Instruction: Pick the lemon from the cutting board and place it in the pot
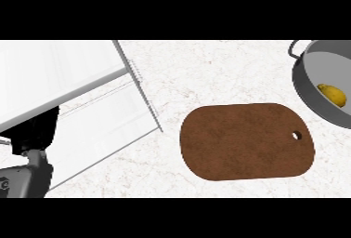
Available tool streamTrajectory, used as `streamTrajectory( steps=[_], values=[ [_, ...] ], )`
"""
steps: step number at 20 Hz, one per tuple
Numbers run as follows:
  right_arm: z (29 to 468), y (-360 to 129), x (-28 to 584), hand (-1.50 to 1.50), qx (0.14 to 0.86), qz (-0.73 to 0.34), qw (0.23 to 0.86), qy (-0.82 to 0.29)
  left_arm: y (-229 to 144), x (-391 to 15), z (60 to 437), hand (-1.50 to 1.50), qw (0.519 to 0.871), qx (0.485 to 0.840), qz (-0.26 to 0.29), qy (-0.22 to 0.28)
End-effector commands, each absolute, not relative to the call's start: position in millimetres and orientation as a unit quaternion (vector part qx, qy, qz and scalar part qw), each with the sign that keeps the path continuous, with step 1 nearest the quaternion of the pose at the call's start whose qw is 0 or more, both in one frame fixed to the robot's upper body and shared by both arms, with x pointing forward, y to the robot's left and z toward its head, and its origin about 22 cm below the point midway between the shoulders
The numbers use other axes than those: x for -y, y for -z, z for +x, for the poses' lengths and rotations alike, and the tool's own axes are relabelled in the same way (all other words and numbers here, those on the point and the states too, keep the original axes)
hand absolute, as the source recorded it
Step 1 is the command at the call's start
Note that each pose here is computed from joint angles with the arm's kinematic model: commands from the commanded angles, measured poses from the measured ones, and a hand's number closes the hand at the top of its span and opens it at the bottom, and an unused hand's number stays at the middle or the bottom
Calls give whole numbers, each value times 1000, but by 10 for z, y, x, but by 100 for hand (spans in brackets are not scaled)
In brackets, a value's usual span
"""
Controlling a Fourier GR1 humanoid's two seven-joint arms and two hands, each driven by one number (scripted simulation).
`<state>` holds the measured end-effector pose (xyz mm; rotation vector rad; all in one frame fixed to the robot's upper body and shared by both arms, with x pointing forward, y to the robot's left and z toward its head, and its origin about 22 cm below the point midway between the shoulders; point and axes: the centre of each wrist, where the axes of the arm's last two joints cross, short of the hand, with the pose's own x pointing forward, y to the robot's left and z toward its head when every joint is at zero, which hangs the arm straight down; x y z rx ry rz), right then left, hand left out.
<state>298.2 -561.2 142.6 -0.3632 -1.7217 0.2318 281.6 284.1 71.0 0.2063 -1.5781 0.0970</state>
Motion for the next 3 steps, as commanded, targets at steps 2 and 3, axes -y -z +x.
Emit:
streamTrajectory(
  steps=[2,3],
  values=[
    [2850,-1458,5723,-150,775,-97,614,-111,-796,-2709,2840,0,683,728,62,-21],
    [2833,-1455,5733,-150,774,-96,615,-115,-847,-2714,2874,0,673,736,75,-26]
  ],
)
